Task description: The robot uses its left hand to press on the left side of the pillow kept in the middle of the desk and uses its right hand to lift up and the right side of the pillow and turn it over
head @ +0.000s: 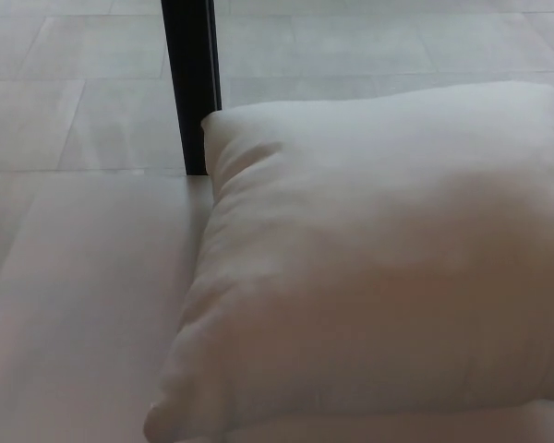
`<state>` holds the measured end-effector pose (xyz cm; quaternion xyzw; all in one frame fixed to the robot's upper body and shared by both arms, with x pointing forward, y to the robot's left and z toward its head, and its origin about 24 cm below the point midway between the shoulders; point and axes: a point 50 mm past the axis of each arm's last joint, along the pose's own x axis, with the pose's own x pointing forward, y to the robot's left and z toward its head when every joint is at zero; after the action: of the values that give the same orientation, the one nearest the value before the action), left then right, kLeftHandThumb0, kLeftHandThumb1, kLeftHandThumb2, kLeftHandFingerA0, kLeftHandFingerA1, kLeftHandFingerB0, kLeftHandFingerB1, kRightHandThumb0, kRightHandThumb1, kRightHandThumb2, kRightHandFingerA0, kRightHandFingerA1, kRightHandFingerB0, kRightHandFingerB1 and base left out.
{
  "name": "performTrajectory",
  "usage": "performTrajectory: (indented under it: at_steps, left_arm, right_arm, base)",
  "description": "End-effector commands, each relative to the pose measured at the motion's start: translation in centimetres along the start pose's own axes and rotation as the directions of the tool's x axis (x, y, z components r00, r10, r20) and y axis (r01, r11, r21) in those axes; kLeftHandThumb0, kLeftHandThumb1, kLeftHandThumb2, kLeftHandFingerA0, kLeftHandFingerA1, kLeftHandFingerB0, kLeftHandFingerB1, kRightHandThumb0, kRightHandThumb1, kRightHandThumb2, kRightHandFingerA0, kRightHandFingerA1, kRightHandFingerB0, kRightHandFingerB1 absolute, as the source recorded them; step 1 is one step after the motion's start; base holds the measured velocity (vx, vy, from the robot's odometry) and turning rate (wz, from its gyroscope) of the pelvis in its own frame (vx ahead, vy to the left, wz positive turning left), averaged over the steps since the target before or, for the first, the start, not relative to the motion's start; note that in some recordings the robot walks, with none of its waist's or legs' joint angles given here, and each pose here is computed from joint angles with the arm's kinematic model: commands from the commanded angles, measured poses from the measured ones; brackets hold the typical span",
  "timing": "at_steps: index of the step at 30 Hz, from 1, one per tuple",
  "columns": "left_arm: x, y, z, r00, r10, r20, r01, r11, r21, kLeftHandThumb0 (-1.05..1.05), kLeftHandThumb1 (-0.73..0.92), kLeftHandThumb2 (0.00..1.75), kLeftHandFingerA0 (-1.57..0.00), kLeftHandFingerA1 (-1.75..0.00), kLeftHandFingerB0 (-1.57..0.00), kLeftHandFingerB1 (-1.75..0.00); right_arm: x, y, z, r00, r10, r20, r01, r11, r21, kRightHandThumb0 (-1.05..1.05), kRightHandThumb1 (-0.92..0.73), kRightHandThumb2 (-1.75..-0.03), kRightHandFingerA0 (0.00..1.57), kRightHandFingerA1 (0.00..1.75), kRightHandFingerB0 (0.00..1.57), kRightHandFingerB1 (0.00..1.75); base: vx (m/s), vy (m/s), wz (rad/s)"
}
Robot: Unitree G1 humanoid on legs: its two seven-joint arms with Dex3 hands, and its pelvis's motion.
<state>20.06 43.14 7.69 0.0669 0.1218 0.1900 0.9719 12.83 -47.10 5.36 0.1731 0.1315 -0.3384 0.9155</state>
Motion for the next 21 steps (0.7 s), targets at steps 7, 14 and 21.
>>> performTrajectory:
  at_steps: [7,14,21]
  left_arm:
    - [0.9,-10.9,20.1,0.949,-0.128,0.287,0.153,0.986,-0.065,-0.78,0.82,0.66,-0.20,-0.48,-0.07,-0.25]
    - [1.9,-15.6,17.5,0.931,-0.302,0.207,0.298,0.953,0.052,-0.84,0.64,0.99,-0.13,-0.52,-0.04,-0.31]
    - [1.6,-20.0,14.7,0.906,-0.411,0.097,0.395,0.907,0.149,-0.83,0.64,1.01,-0.20,-0.54,-0.07,-0.38]
  right_arm:
    - [-0.4,23.2,11.8,0.771,0.568,0.290,-0.501,0.820,-0.277,-0.90,-0.73,-1.15,0.00,0.42,0.09,0.14]
    - [-0.3,25.8,8.0,0.745,0.654,0.130,-0.592,0.738,-0.324,-0.89,-0.67,-1.12,0.00,0.44,0.07,0.13]
    - [0.3,26.5,4.3,0.753,0.657,-0.010,-0.627,0.714,-0.312,-0.87,-0.66,-1.09,0.06,0.44,0.06,0.18]
  base:
    - [0.00,0.000,0.00]
    - [0.00,0.000,0.00]
    - [0.00,0.000,0.00]
